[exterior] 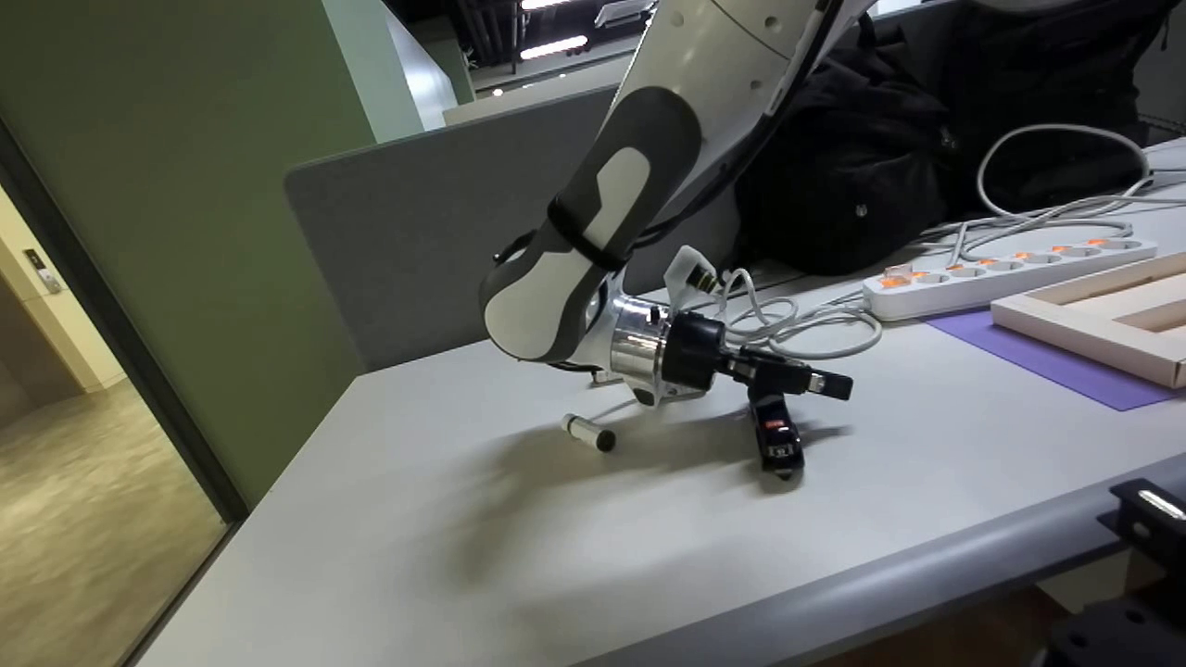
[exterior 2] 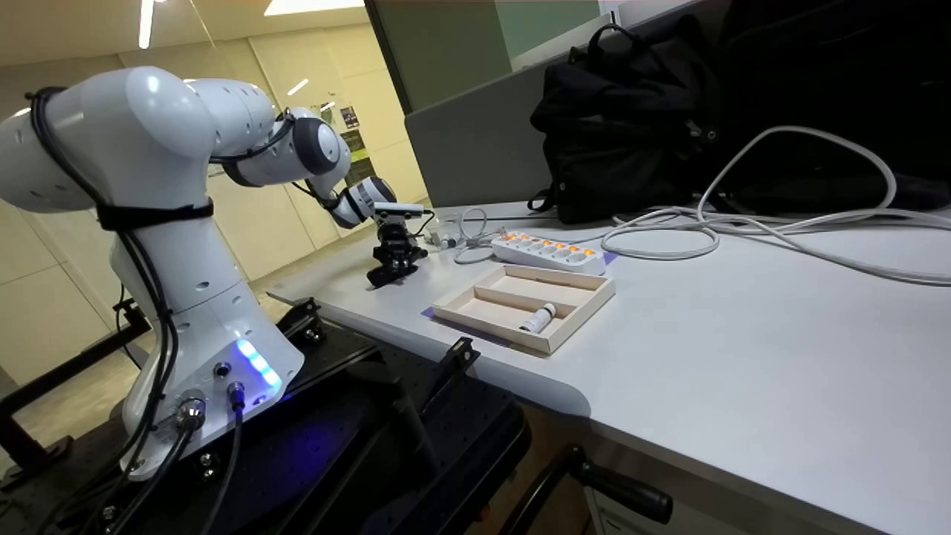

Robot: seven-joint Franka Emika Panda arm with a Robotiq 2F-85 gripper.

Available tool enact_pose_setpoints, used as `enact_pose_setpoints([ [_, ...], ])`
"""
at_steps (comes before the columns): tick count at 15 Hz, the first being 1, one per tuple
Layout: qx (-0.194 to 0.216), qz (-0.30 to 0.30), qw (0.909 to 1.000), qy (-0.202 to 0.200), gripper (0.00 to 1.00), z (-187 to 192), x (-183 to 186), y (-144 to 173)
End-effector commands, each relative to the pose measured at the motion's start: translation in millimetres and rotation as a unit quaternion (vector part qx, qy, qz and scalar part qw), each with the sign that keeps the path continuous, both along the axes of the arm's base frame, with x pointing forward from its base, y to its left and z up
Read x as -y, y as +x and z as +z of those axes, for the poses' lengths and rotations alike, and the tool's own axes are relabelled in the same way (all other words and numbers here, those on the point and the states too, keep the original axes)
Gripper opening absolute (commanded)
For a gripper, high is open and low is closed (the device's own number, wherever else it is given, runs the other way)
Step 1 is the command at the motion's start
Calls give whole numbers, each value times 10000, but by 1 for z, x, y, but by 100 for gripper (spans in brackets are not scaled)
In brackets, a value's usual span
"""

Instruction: Press down the stapler

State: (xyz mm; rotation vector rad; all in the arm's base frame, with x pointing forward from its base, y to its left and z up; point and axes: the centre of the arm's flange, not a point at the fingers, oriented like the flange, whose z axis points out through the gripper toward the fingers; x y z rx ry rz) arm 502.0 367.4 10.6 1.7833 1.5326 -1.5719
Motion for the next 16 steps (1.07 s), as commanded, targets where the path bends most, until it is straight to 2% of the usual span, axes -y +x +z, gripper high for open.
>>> enact_pose_setpoints([
  [1, 187, -6, 9992, 341, 0, -44, -15, 10],
  [3, 189, -41, 9993, 330, 0, -42, -17, 13],
  [5, 232, -105, 9989, 392, 0, -24, -26, 17],
  [11, 554, -380, 9949, 758, 0, 91, -66, 49],
  [16, 831, -592, 9899, 980, 0, 157, -61, 68],
])
